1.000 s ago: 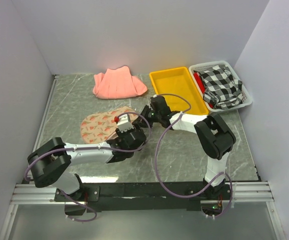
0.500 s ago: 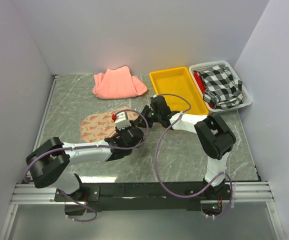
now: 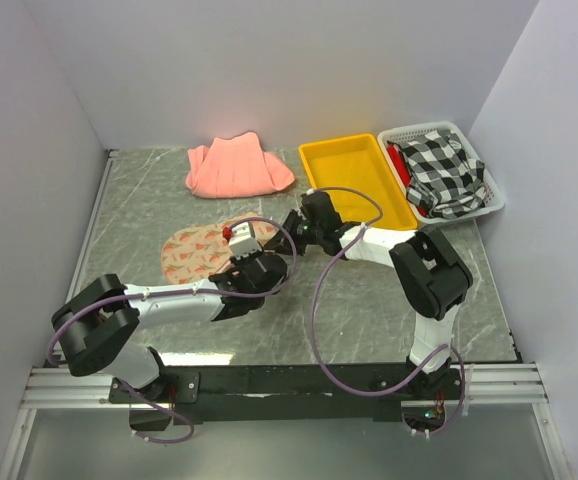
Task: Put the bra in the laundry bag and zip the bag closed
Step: Zip the zipper on the laundry bag.
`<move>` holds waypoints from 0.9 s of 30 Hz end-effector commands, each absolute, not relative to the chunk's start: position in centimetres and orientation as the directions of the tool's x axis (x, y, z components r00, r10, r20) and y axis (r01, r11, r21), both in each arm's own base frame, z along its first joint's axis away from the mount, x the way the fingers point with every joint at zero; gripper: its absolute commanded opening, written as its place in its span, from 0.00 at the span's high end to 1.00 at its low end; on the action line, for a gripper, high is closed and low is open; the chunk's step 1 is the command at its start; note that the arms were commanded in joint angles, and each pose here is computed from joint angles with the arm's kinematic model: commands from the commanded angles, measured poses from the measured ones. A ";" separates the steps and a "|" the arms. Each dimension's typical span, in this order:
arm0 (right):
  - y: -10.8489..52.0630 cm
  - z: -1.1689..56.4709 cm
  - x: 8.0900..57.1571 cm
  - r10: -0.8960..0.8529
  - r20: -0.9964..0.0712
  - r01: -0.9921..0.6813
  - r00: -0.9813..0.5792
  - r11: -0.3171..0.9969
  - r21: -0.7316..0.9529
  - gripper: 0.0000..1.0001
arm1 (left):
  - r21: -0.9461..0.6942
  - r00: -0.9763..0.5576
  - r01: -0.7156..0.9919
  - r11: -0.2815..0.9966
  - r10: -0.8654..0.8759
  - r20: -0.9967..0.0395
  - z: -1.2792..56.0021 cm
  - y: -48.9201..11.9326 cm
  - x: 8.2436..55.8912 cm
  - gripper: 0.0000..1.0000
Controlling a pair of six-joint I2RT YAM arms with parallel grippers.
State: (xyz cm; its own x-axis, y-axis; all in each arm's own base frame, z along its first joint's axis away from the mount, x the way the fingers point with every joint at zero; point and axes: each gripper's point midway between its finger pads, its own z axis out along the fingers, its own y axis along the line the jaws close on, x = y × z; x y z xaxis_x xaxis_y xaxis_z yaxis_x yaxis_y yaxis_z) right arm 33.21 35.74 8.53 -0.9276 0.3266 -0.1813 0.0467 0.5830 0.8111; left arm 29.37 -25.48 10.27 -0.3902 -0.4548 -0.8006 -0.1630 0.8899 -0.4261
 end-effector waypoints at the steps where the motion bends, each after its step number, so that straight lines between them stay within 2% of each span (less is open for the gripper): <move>1: 36.7 12.2 33.2 0.312 -0.231 -0.032 -0.922 0.531 0.847 1.00 | -0.475 -0.334 -0.179 0.862 -0.507 -0.795 12.5 -25.4 30.2 0.83; 4: 36.8 12.2 33.1 0.309 -0.229 -0.033 -0.923 0.530 0.847 1.00 | -0.475 -0.336 -0.183 0.861 -0.509 -0.793 12.3 -25.4 30.1 0.92; 5: 36.8 12.2 33.0 0.305 -0.229 -0.035 -0.924 0.531 0.847 1.00 | -0.472 -0.336 -0.183 0.862 -0.506 -0.794 12.3 -25.4 30.1 0.99; 16: 36.2 11.9 34.1 0.321 -0.236 -0.025 -0.917 0.545 0.838 1.00 | -0.485 -0.326 -0.190 0.853 -0.521 -0.789 13.6 -24.2 29.4 0.99; 27: 33.1 11.8 36.1 0.363 -0.261 0.001 -0.894 0.586 0.810 1.00 | -0.472 -0.361 -0.221 0.853 -0.521 -0.773 11.7 -21.5 27.2 0.99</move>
